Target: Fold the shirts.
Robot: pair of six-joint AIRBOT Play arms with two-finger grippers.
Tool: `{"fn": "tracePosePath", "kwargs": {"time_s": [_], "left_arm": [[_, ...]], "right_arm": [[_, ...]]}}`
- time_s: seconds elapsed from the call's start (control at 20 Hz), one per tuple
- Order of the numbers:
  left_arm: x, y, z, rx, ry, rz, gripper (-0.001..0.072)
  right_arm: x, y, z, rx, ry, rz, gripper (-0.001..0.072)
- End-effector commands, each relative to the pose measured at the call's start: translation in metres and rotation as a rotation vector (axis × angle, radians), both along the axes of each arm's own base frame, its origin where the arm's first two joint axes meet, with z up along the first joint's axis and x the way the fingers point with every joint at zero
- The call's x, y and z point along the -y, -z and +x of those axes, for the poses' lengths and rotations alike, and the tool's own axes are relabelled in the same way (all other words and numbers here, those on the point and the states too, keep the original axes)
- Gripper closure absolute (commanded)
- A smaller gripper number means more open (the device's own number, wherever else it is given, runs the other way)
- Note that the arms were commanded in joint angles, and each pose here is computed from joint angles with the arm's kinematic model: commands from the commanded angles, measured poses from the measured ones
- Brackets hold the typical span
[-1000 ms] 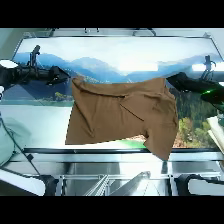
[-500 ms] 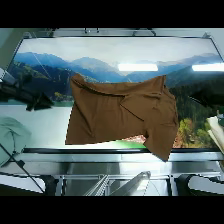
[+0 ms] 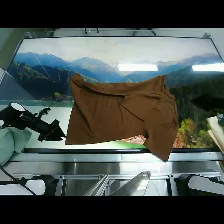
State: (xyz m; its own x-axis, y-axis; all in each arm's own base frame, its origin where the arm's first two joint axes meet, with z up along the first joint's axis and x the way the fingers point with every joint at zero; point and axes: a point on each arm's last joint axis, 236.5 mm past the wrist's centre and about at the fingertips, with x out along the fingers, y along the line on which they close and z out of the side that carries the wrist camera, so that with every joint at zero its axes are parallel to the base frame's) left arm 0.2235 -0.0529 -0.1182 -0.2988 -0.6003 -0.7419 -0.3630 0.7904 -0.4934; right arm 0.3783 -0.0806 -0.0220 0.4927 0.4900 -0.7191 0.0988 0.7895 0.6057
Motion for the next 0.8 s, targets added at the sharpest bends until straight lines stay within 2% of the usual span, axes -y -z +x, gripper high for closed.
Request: {"fn": "tracePosePath", "kwargs": {"time_s": [0.0,0.15,0.3,0.35,0.4,0.45,0.55,0.75], "left_arm": [[0.028,0.018,0.013,0.114,0.061,0.026,0.0415],[0.057,0.016,0.018,0.174,0.128,-0.012,0.0415],[0.061,0.021,0.023,0.204,0.144,0.010,0.0413],[0.059,0.022,0.026,0.215,0.138,0.019,0.0464],[0.057,0.023,0.029,0.222,0.125,0.024,0.0699],[0.054,0.024,0.032,0.230,0.111,0.031,0.0685],[0.048,0.025,0.037,0.239,0.082,0.036,0.0684],[0.039,0.025,0.040,0.241,0.053,0.038,0.0684]], "right_arm": [[-0.007,-0.001,-0.007,-0.015,-0.030,0.022,0.0465],[-0.012,-0.002,-0.011,-0.026,-0.048,0.040,0.0465],[-0.005,0.002,-0.020,-0.060,-0.046,0.032,0.0465],[0.003,0.008,-0.027,-0.096,-0.027,0.019,0.0462],[0.010,0.014,-0.034,-0.130,-0.013,0.009,0.0456],[0.015,0.020,-0.045,-0.175,-0.006,0.002,0.0454],[0.014,0.031,-0.064,-0.235,-0.019,0.018,0.0340],[-0.013,0.058,-0.079,-0.301,-0.041,0.108,0.0346]]}}
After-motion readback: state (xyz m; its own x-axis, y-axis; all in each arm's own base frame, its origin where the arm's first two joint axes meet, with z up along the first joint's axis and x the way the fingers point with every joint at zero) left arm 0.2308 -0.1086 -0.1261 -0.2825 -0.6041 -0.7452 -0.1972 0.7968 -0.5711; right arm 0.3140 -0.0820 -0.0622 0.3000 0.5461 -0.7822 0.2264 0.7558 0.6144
